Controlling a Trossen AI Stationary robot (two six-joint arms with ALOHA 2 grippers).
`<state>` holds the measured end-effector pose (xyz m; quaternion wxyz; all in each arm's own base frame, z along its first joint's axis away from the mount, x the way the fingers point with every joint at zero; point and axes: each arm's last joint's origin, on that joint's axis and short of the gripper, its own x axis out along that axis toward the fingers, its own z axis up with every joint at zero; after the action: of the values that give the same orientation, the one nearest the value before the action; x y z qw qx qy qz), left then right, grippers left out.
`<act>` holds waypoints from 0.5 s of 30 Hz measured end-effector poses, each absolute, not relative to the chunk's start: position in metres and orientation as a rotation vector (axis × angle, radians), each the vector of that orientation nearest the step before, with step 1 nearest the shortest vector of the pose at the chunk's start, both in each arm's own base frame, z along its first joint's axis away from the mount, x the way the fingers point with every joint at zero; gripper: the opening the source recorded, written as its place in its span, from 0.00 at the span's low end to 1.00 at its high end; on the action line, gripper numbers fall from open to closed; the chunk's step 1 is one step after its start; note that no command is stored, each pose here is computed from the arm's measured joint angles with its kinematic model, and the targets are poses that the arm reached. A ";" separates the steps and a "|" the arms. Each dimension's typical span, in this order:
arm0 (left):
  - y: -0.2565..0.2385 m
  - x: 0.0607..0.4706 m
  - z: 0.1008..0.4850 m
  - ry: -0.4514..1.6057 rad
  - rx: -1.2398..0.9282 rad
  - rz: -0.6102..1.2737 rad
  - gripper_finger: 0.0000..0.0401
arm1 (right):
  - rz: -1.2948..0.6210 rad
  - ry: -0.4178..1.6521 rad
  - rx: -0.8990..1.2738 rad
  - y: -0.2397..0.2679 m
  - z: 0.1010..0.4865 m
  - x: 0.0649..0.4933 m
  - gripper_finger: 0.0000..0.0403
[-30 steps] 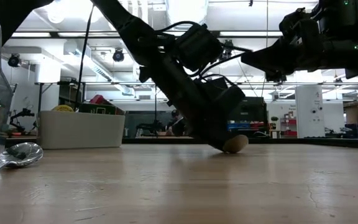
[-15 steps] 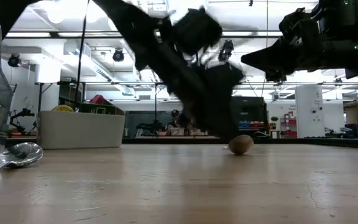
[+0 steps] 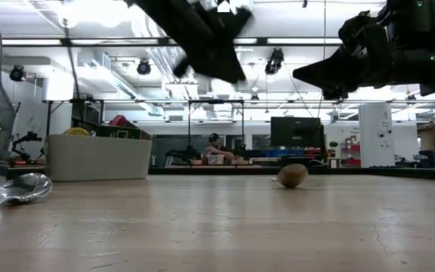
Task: Pick & Place Food Item
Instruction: Put the orange spoon into the white bin
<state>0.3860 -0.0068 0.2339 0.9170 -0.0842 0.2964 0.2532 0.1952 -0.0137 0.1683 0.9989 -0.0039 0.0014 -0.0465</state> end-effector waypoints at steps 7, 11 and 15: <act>-0.021 0.310 0.281 0.317 -0.107 0.483 0.25 | -0.093 0.017 -0.007 -0.014 0.167 0.195 0.03; -0.016 0.256 0.288 0.243 -0.102 0.470 0.25 | -0.093 0.017 -0.007 -0.014 0.167 0.195 0.03; -0.010 0.209 0.283 0.186 -0.119 0.464 0.25 | -0.093 0.017 -0.007 -0.014 0.167 0.195 0.03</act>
<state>0.2086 -0.0103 0.2826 0.9672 -0.0588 0.0920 0.2292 0.1950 -0.0136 0.1667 0.9989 -0.0037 0.0087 -0.0464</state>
